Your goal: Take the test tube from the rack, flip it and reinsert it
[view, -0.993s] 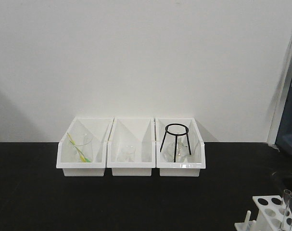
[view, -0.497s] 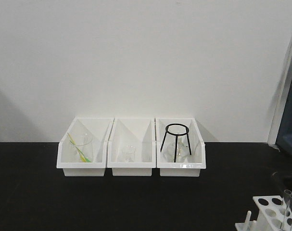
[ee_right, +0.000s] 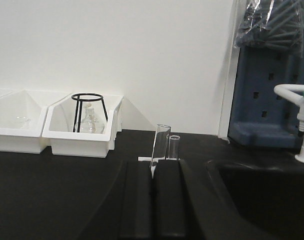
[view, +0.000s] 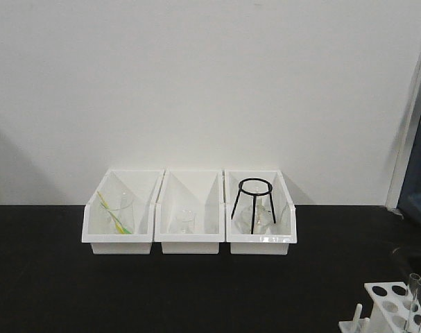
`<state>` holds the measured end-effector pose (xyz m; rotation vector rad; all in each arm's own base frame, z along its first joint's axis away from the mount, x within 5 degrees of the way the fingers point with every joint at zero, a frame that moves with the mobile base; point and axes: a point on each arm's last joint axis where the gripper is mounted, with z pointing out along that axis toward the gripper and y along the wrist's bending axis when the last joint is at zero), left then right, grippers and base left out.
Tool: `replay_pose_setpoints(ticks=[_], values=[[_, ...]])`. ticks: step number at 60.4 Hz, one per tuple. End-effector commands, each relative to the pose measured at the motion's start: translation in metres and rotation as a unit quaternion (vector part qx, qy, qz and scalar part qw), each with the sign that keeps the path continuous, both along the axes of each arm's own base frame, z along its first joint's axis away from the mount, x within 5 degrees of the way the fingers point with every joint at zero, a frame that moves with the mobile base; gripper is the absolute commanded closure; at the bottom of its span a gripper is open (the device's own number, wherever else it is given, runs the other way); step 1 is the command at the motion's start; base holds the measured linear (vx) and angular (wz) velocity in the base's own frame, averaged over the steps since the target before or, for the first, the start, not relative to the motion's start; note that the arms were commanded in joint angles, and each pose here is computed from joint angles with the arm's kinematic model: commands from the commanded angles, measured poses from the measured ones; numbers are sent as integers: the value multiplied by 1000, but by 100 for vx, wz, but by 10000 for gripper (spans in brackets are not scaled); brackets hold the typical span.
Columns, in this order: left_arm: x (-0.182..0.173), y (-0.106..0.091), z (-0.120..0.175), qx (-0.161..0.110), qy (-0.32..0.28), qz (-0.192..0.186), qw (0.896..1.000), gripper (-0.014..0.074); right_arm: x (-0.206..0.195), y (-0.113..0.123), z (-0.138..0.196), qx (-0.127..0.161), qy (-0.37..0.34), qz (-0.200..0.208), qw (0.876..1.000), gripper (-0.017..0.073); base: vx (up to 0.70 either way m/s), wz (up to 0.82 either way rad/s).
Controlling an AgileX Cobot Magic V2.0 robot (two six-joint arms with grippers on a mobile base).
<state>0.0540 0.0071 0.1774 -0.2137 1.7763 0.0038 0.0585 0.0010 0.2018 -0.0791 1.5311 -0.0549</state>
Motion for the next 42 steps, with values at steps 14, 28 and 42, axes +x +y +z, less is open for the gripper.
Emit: replay_pose_setpoints(ticks=[14, 28, 42], values=[[1, -1, 7, 3, -44, -4, 999, 600, -3, 1, 1, -17, -17, 7, 1000, 571, 0, 0], [1, -1, 7, 3, -44, -4, 999, 600, -3, 1, 1, -17, -16, 7, 1000, 571, 0, 0], [1, -1, 7, 3, -44, -4, 999, 600, -3, 1, 1, -17, -15, 7, 1000, 571, 0, 0]])
